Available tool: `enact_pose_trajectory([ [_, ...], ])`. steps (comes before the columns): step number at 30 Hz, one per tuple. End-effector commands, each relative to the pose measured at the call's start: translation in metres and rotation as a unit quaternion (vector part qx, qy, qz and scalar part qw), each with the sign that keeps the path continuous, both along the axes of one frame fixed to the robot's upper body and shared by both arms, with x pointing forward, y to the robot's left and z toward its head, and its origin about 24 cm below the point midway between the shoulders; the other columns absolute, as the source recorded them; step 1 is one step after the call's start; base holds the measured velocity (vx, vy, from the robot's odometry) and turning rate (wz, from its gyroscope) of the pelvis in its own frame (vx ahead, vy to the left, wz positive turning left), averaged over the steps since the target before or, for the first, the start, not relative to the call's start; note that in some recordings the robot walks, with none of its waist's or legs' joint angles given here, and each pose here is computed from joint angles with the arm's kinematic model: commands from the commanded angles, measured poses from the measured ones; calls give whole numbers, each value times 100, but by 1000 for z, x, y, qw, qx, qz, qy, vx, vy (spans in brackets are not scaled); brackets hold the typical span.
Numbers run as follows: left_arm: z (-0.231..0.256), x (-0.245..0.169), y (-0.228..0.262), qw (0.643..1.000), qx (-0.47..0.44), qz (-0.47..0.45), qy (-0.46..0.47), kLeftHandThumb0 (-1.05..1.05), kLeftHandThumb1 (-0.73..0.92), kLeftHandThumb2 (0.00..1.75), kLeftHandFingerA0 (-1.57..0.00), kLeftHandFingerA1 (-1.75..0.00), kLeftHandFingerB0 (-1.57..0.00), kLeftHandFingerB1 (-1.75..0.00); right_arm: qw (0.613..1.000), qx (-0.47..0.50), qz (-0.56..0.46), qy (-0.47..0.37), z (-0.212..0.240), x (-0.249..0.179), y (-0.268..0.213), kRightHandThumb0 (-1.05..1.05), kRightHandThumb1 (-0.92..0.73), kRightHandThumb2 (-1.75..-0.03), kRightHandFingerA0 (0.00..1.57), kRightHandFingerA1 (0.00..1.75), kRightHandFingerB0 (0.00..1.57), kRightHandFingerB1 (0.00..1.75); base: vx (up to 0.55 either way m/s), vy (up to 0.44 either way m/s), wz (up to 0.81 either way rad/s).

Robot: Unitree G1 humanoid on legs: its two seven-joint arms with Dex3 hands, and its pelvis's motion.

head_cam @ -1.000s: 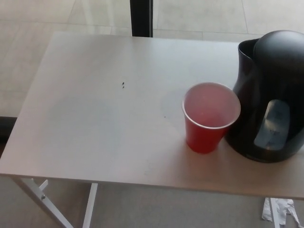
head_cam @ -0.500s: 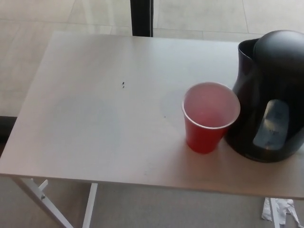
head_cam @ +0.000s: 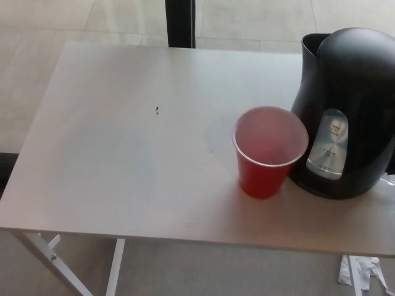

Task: The robot uses its right hand to lift up a kettle kept on the middle of the desk by its handle and tilt it into a glass kept next to it to pour out water

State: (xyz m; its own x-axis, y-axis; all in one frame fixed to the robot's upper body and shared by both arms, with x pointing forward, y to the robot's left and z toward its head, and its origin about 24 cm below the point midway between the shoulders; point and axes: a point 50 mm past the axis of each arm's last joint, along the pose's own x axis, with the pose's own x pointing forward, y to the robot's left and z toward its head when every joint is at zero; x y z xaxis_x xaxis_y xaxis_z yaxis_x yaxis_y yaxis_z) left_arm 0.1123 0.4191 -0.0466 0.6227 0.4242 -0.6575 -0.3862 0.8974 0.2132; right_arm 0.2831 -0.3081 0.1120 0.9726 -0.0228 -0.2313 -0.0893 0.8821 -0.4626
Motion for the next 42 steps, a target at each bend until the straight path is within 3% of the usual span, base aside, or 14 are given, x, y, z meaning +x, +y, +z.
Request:
enact_pose_trajectory([
  [1,4,-1,4,1000,20,-3,3,-105,64,81,-54,-78,-31,-132,996,27,-51,-71,8,3,2,-25,-79,-63,95,85,44,40,0,0,0],
  [7,3,-2,4,1000,13,0,2,-105,64,80,-55,-79,-30,-133,986,74,-86,-120,12,7,4,-21,-83,-64,104,120,52,45,0,0,0],
  [13,2,-3,3,1000,13,0,1,-105,66,81,-55,-79,-33,-133,975,124,-117,-140,11,12,7,-22,-83,-65,92,134,52,45,0,0,0],
  [15,1,-1,2,1000,7,5,-3,-105,66,81,-58,-80,-34,-133,972,130,-131,-144,13,13,10,-17,-80,-67,90,158,61,52,0,0,0],
  [16,1,-1,2,1000,6,7,-3,-105,66,81,-58,-80,-34,-133,972,130,-132,-145,13,13,10,-17,-80,-67,90,158,61,52,0,0,0],
  [17,1,-1,2,1000,8,3,-3,-105,67,82,-57,-79,-33,-133,973,123,-133,-146,14,13,12,-10,-75,-78,93,163,73,58,0,0,0],
  [18,1,-1,2,1000,13,-1,0,-105,68,81,-59,-78,-33,-132,976,88,-117,-159,15,13,14,-3,-56,-115,121,132,91,93,0,0,0],
  [19,1,-1,2,1000,11,0,-2,-105,68,82,-58,-78,-33,-132,978,49,-113,-166,15,13,15,0,-49,-124,95,165,93,125,0,0,0],
  [22,2,-2,2,1000,4,5,-5,-105,67,81,-55,-78,-33,-132,975,-3,-105,-197,9,13,16,-3,-45,-134,94,172,85,158,0,0,0],
  [23,2,-2,3,1000,4,7,-6,-105,66,80,-57,-78,-36,-130,974,-17,-98,-203,9,13,16,-6,-43,-135,93,175,85,157,0,0,0],
  [25,2,-1,3,1000,4,8,-6,-105,66,81,-58,-80,-36,-132,972,-45,-90,-210,10,12,16,-16,-50,-114,90,175,74,162,0,0,0],
  [29,3,-1,4,1000,7,4,-5,-105,68,81,-58,-78,-34,-131,966,-110,-64,-225,15,12,18,-18,-54,-107,85,175,72,163,0,0,0],
  [41,1,-6,4,1000,3,12,0,-105,66,81,-55,-79,-31,-132,948,-119,-90,-282,16,8,17,-12,-53,-114,88,175,72,163,0,0,0],
  [42,1,-7,4,1000,4,8,0,-105,66,81,-55,-79,-32,-133,943,-95,-122,-294,18,10,15,-13,-50,-112,84,170,77,153,0,0,0],
])
